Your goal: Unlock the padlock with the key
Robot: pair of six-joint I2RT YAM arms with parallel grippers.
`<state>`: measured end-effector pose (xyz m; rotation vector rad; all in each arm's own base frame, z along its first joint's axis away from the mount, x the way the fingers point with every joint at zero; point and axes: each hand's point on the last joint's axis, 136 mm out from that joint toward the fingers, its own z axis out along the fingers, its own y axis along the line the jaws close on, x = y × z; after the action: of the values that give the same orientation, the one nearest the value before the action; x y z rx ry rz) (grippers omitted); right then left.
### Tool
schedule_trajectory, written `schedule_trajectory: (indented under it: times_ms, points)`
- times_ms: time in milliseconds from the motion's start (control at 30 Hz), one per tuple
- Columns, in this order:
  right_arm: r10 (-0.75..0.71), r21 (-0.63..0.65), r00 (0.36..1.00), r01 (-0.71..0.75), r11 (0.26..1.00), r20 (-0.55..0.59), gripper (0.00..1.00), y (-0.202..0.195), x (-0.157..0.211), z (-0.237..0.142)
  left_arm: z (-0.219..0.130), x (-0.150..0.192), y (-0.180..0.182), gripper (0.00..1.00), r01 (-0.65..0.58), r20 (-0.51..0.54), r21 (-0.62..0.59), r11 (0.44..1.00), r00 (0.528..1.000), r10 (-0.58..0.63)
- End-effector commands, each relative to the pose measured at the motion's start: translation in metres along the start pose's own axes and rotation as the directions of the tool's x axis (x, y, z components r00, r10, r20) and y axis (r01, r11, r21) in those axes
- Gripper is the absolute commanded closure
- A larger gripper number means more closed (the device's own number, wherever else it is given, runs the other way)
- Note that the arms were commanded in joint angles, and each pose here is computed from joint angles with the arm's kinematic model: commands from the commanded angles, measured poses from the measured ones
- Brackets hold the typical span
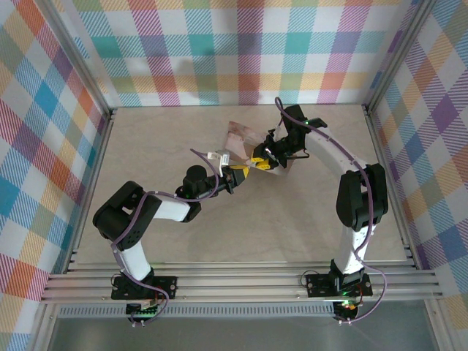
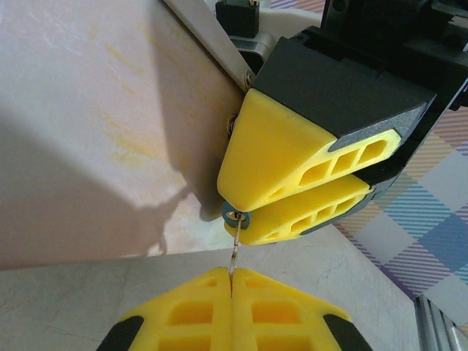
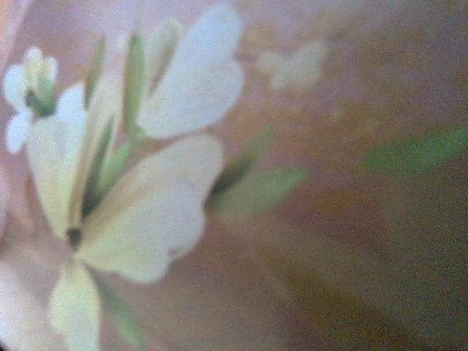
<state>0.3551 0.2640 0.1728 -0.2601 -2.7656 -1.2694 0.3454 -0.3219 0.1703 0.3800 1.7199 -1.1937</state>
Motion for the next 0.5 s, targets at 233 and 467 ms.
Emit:
schedule_trajectory:
  times_ms: [233, 467]
  points:
    - [-0.002, -0.074, 0.998, -0.002, 0.997, -0.055, 1.00, 0.0193, 0.0081, -0.0028, 0.0041, -0.0199, -0.0250, 1.00, -0.038, 0.067, 0.078, 0.996, 0.997, 0.033]
    - [-0.001, -0.073, 0.999, -0.003, 0.997, -0.055, 1.00, 0.0189, 0.0081, -0.0027, 0.0062, -0.0167, -0.0285, 1.00, -0.036, 0.061, 0.086, 0.996, 0.998, 0.031]
